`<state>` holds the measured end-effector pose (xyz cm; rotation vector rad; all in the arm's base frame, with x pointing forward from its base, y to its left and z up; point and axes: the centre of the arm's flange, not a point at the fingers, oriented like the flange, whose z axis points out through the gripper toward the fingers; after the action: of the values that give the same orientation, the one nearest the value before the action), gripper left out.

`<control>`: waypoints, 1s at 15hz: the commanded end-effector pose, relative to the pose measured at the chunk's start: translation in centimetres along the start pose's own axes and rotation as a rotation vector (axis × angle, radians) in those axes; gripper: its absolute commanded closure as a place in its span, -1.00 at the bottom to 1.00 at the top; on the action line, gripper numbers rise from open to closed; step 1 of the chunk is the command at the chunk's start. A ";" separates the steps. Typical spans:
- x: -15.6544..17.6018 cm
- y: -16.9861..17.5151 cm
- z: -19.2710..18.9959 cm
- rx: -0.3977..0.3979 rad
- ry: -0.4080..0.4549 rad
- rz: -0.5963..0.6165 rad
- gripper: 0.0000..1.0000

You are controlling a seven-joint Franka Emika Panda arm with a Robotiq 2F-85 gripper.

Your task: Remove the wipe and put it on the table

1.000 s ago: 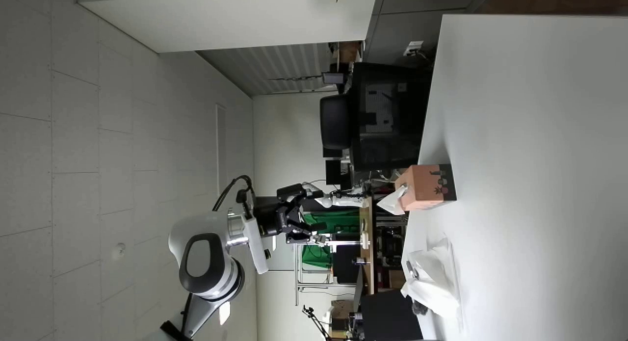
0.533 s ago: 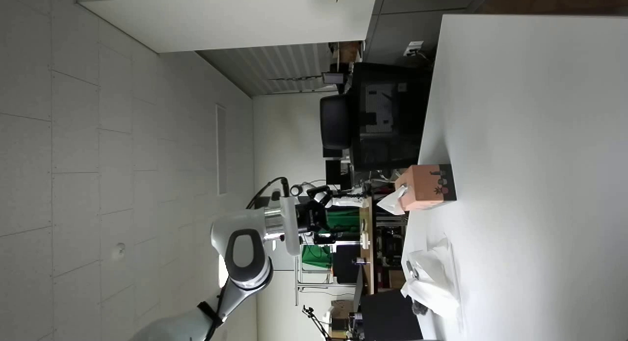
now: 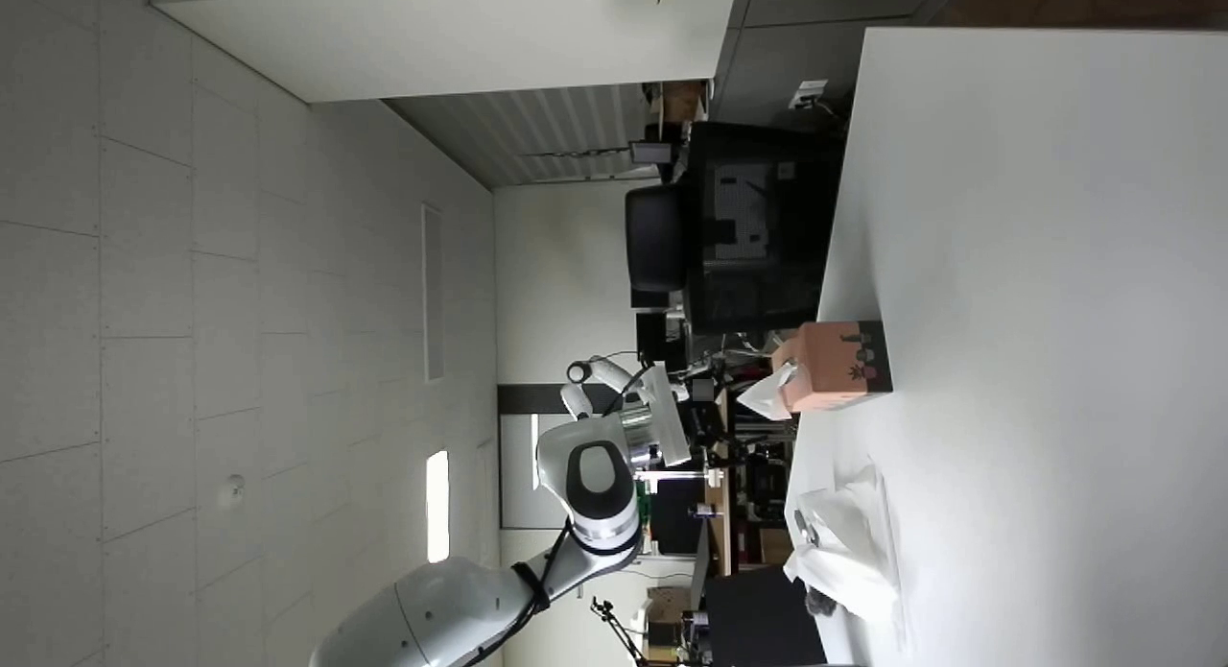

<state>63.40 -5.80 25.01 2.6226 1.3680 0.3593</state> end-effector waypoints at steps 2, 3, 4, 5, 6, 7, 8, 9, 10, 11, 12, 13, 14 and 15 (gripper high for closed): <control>0.4 0.1 1.0 -0.006 0.000 -0.016 -1.00; 0.4 0.3 1.0 -0.009 0.000 -0.017 -1.00; 0.5 0.5 0.9 -0.013 0.002 -0.017 -1.00; 0.5 0.6 0.8 -0.016 0.003 -0.016 -1.00; 0.5 0.7 0.7 -0.017 0.004 -0.016 -1.00; 0.5 0.7 0.7 -0.018 0.004 -0.017 -1.00; 0.5 0.7 0.7 -0.018 0.004 -0.017 -1.00; 0.5 0.7 0.7 -0.018 0.004 -0.017 -1.00; 0.5 0.7 0.7 -0.018 0.004 -0.017 -1.00; 0.7 0.9 0.8 -0.045 0.018 -0.008 -1.00; 1.0 1.0 1.0 -0.063 0.047 -0.008 -1.00; 1.4 1.1 1.2 -0.087 0.070 -0.003 -1.00; 1.8 1.1 1.5 -0.109 0.099 0.004 -1.00; 2.1 1.1 1.7 -0.125 0.119 0.005 -1.00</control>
<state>65.03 -5.02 24.54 2.5569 1.3691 0.4866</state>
